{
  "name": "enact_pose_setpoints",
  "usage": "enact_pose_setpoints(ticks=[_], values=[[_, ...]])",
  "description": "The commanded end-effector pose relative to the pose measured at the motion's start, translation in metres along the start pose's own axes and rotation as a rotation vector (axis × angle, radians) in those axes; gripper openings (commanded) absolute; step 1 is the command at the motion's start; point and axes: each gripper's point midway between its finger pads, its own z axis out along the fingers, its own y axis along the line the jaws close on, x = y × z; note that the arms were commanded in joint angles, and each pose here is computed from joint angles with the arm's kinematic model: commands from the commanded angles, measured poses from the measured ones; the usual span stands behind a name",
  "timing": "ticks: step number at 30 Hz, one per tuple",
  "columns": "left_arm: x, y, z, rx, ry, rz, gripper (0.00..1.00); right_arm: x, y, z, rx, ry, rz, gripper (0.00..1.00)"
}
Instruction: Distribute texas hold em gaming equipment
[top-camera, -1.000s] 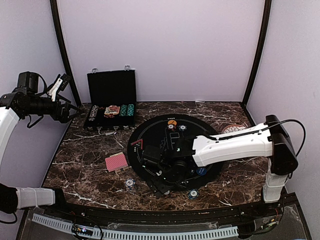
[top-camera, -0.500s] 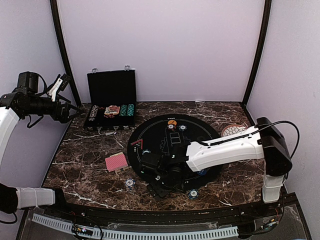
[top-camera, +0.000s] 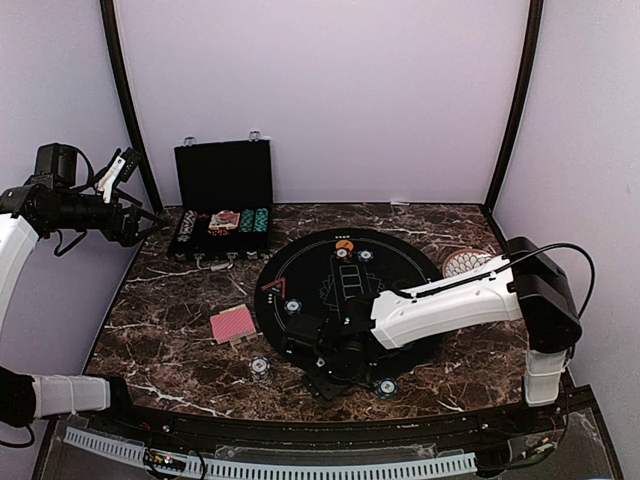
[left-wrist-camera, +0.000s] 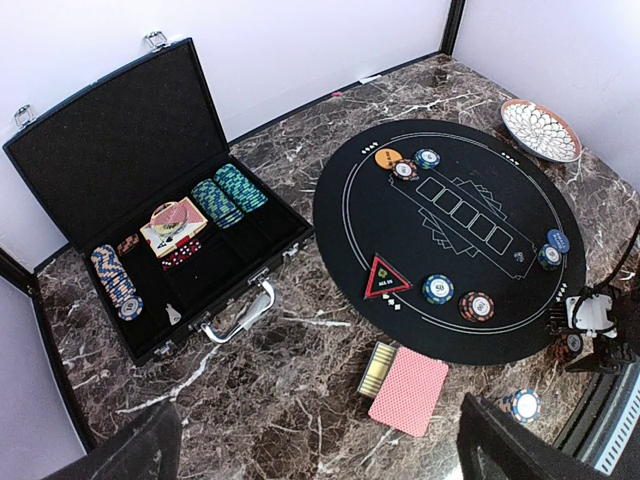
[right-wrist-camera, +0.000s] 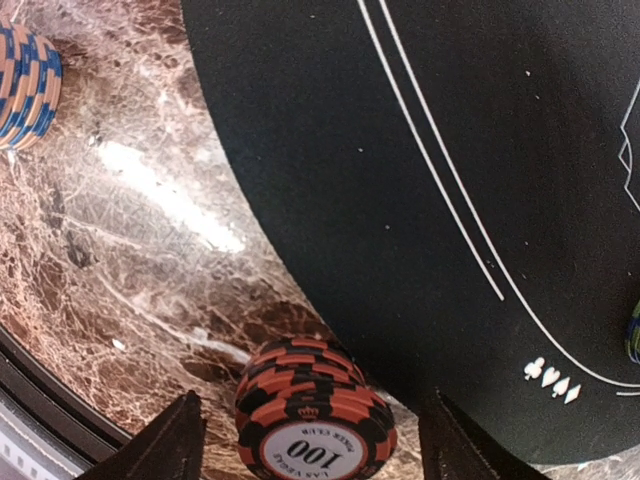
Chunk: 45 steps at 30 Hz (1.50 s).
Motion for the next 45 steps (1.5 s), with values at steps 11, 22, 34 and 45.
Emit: enact_pose_setpoints(ticks=[11,22,34,45], values=[[-0.002,-0.005,-0.005,0.014,-0.013,0.013,0.99,-0.007,0.004,0.003,-0.019,-0.005,0.008,0.56],[-0.002,-0.007,-0.006,0.019,-0.014,0.016,0.99,-0.011,0.008,-0.005,-0.034,-0.017,0.004,0.43],[-0.002,-0.009,-0.007,0.027,-0.014,0.024,0.99,-0.018,0.008,-0.02,-0.033,-0.041,0.006,0.32],[-0.001,-0.009,-0.006,0.026,-0.011,0.025,0.99,-0.028,-0.01,-0.043,0.009,-0.079,0.036,0.28]])
